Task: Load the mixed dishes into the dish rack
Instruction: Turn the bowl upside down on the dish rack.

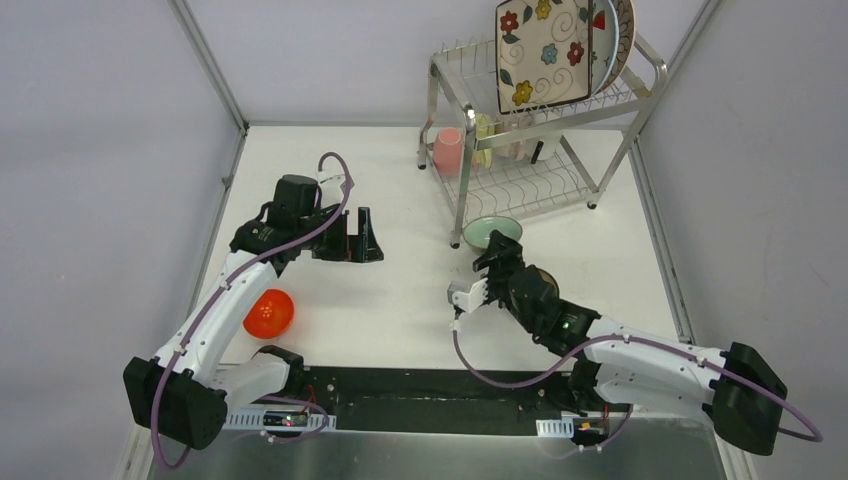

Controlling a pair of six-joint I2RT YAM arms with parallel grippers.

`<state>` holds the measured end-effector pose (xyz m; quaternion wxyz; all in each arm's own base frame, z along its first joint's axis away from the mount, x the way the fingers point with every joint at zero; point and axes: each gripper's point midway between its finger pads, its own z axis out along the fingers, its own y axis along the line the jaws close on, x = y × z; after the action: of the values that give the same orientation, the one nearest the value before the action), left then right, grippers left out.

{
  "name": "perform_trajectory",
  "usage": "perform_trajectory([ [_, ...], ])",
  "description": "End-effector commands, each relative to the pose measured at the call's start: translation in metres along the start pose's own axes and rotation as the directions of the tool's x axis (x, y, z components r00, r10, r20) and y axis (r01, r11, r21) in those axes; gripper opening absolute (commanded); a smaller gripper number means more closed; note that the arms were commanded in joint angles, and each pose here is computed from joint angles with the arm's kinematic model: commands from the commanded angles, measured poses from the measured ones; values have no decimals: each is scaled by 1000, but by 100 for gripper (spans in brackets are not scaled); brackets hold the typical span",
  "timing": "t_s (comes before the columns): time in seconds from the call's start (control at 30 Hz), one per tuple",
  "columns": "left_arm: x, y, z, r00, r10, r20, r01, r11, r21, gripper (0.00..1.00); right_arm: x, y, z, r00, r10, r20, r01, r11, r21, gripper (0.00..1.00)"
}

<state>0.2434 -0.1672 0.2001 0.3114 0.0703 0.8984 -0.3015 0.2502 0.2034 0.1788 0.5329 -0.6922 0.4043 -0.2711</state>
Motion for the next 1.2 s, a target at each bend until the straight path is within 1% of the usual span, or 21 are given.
perform_trajectory([
  [0.0, 0, 1, 0, 999, 35, 11, -35, 999, 0, 99, 20, -24, -2, 998, 29, -54, -25, 997, 75, 27],
  [0.17, 3, -1, 2, 1000, 29, -5, -29, 999, 15, 99, 36, -29, 4, 993, 59, -102, -50, 995, 90, 27],
  [0.27, 3, -1, 1, 999, 31, -4, -31, 999, 17, 99, 45, -36, 9, 985, 133, -107, -118, 984, 136, 27],
  [0.33, 4, -1, 1, 1000, 31, -5, -31, 999, 16, 99, 52, -35, 13, 980, 164, -111, -148, 980, 136, 27],
  [0.57, 5, -2, 2, 999, 31, -12, -31, 999, 23, 99, 70, -35, 26, 974, 159, -162, -137, 981, 139, 25],
  [0.77, 6, -2, 2, 999, 34, -13, -33, 999, 26, 99, 82, -44, 28, 966, 193, -174, -160, 969, 187, 24],
  [0.93, 6, -2, 2, 999, 35, -14, -35, 999, 28, 99, 90, -57, 28, 949, 278, -151, -238, 942, 236, 22],
  [1.17, 7, -3, 2, 999, 35, -16, -34, 999, 33, 99, 104, -58, 40, 943, 290, -165, -249, 941, 229, 22],
])
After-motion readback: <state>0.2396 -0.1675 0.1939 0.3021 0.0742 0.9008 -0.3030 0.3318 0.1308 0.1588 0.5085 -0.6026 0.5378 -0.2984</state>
